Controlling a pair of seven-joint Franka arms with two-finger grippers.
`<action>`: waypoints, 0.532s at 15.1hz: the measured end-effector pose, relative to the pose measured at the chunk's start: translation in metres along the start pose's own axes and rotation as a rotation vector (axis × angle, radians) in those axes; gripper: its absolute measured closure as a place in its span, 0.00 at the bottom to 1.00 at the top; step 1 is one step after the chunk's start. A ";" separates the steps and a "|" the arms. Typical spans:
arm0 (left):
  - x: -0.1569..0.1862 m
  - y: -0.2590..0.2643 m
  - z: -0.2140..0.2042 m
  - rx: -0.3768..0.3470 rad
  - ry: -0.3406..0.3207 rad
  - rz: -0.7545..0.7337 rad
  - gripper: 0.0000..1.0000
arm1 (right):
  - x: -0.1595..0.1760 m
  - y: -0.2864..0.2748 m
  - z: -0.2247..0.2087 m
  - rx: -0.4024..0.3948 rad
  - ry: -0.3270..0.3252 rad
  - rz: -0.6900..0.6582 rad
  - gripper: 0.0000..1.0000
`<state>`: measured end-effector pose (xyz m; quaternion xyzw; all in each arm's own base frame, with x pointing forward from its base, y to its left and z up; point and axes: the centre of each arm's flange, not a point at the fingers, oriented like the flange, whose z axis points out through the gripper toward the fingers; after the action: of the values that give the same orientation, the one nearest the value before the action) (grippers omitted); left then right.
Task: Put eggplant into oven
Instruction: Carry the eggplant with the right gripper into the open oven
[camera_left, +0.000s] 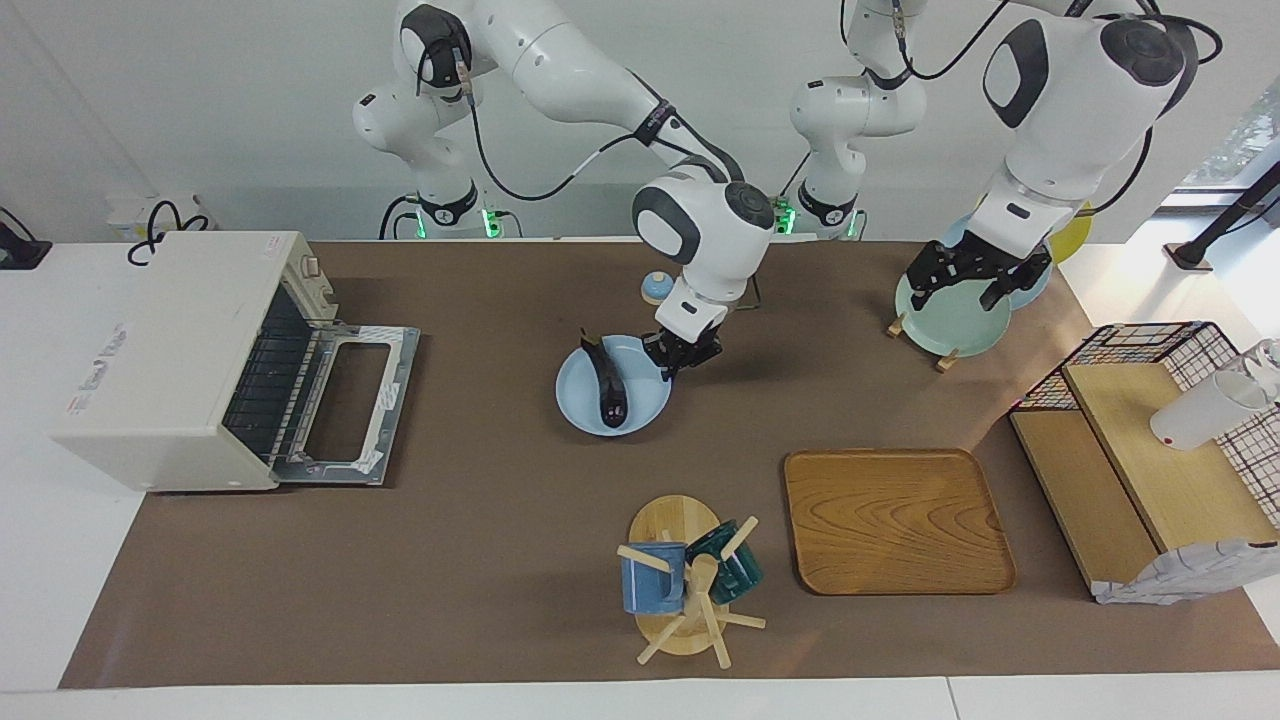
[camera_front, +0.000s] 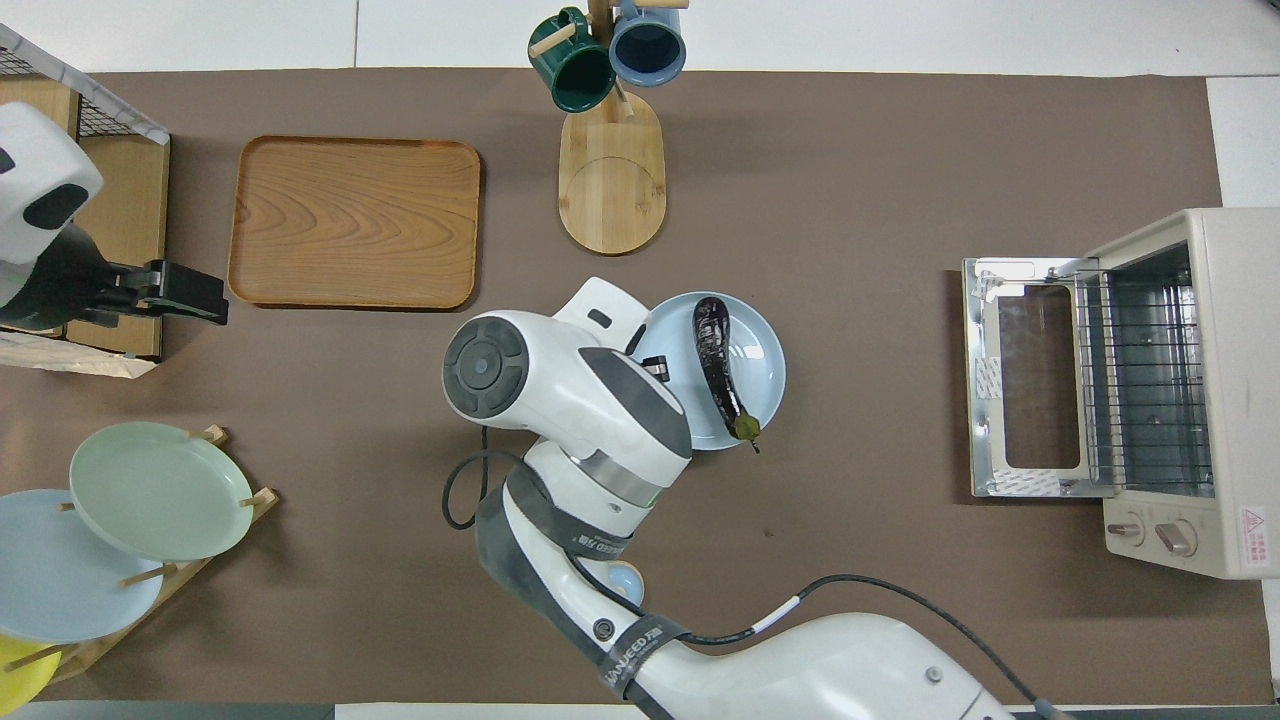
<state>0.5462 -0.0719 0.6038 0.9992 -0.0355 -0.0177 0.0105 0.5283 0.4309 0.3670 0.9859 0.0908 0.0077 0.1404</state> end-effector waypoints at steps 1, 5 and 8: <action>-0.003 -0.001 -0.006 0.002 -0.010 -0.001 0.00 | 0.007 0.027 -0.004 -0.005 -0.014 -0.022 0.97; -0.004 0.000 0.000 0.003 -0.038 0.001 0.00 | 0.007 0.145 0.010 -0.006 -0.079 -0.063 0.97; -0.004 0.001 0.002 0.003 -0.034 0.002 0.00 | -0.027 0.215 0.027 -0.003 -0.106 -0.079 0.97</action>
<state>0.5424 -0.0723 0.6016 0.9987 -0.0366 -0.0345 0.0084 0.5414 0.2153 0.4013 0.9803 0.1221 -0.0498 0.1468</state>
